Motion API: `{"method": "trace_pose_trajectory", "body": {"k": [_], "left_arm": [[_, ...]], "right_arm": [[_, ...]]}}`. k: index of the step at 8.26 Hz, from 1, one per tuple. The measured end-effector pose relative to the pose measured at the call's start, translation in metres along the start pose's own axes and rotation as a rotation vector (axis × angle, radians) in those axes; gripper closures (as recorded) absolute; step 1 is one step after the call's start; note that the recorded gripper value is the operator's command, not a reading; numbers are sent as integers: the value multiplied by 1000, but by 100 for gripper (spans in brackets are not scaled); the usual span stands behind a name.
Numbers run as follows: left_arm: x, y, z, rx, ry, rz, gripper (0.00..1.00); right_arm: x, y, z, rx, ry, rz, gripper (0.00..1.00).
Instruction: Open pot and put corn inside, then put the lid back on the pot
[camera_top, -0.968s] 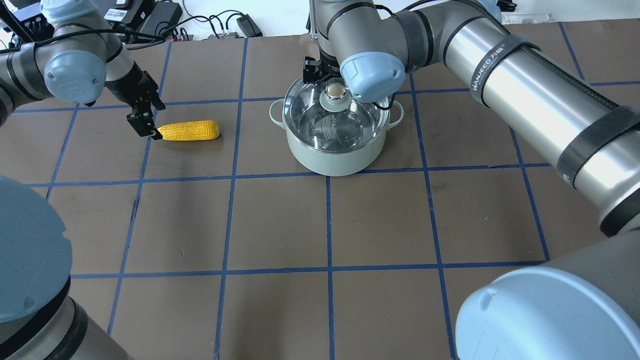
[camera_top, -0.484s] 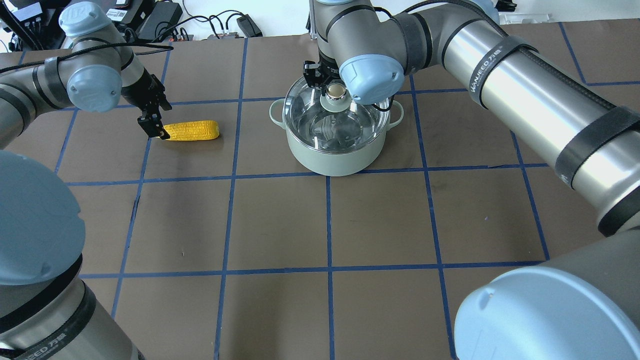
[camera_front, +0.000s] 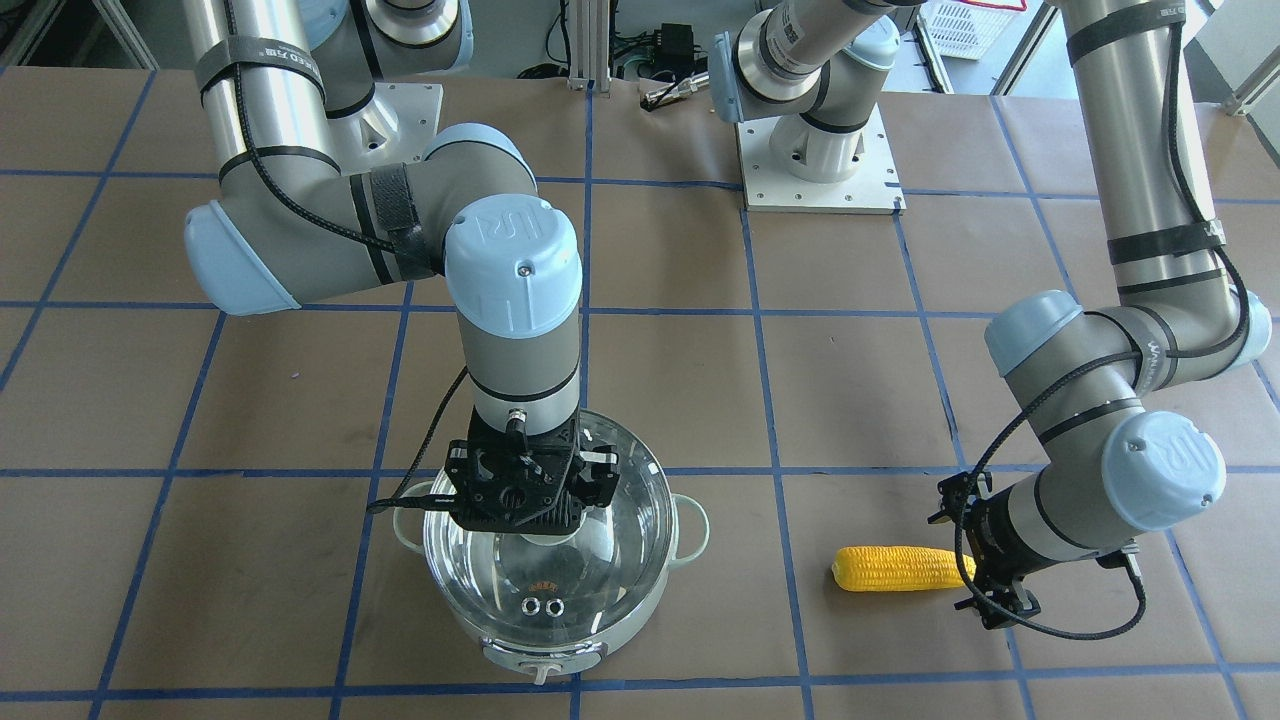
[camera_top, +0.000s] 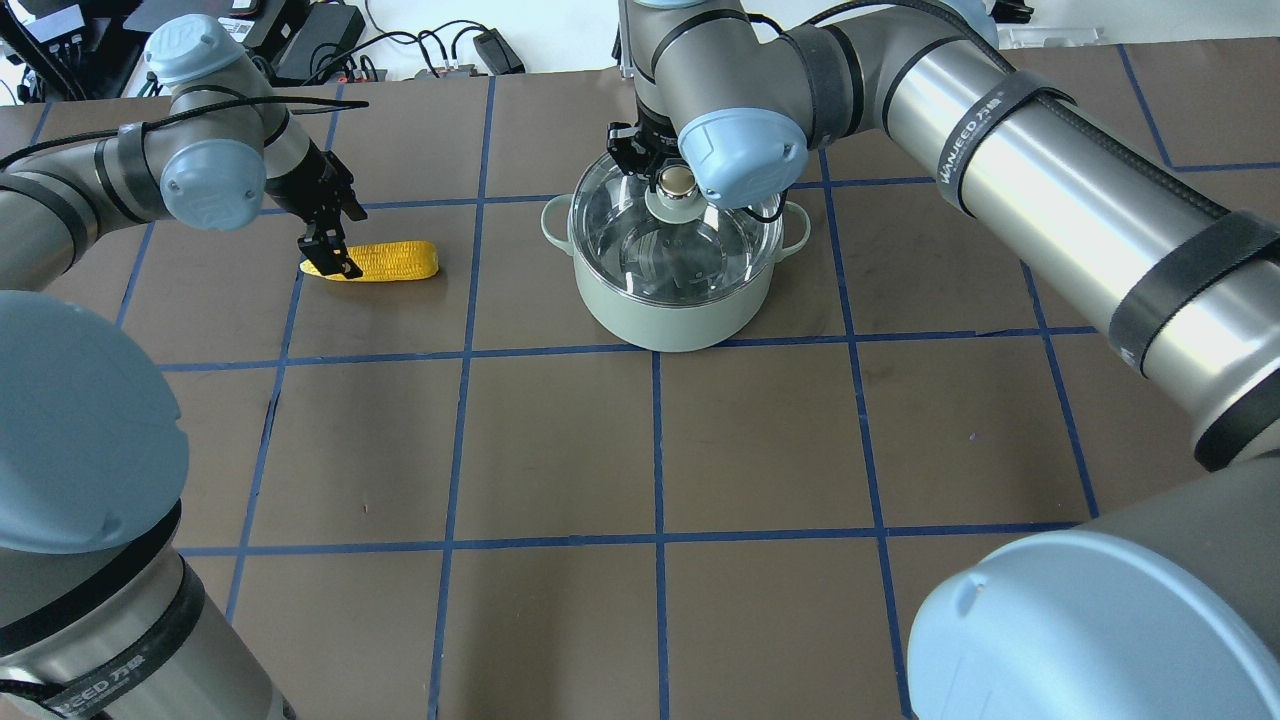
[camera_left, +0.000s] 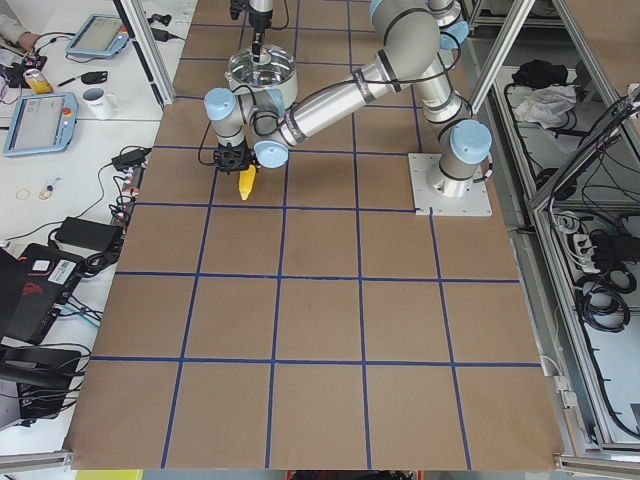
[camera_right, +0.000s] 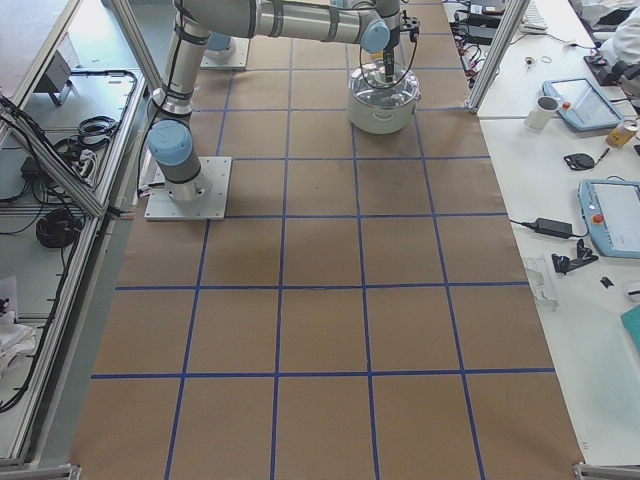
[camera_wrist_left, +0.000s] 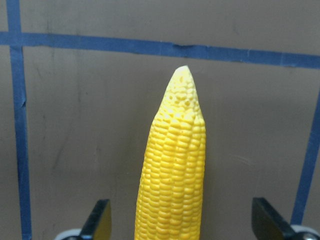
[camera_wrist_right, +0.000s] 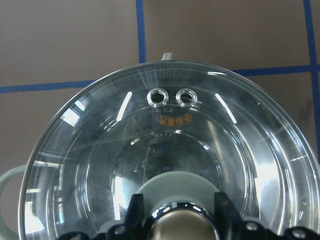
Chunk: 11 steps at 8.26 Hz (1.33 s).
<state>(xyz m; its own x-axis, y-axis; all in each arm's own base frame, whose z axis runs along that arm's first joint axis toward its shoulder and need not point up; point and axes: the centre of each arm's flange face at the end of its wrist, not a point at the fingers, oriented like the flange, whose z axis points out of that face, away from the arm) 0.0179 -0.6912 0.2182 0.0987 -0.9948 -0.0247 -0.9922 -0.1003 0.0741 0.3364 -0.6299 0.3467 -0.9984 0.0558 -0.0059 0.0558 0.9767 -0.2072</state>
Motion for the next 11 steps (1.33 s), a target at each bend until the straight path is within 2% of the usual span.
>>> {"method": "trace_pose_trajectory", "body": {"k": [2, 4, 5, 6, 7, 8, 9, 10, 11], "left_arm": [[-1, 14, 8, -19, -11, 1, 0], [-1, 18, 12, -22, -17, 10, 0], [-1, 18, 15, -23, -21, 13, 5], [-1, 20, 20, -24, -29, 14, 6], [-1, 22, 24, -25, -39, 17, 22], [-2, 23, 28, -25, -48, 20, 58], [-2, 23, 32, -25, -56, 22, 90], [-2, 24, 33, -26, -60, 24, 100], [-1, 24, 33, -27, -59, 26, 100]], "right_arm": [[-1, 0, -1, 0, -8, 5, 65], [-2, -1, -3, 1, -15, 5, 66], [-1, -2, -8, 8, -18, 0, 66], [0, -1, -20, 23, -23, -6, 66], [1, 0, -34, 37, -28, -11, 66], [4, 2, -50, 53, -32, -27, 67], [11, 5, -70, 64, -32, -60, 68], [25, 11, -96, 55, -24, -79, 68], [47, 18, -124, 37, -12, -76, 67]]}}
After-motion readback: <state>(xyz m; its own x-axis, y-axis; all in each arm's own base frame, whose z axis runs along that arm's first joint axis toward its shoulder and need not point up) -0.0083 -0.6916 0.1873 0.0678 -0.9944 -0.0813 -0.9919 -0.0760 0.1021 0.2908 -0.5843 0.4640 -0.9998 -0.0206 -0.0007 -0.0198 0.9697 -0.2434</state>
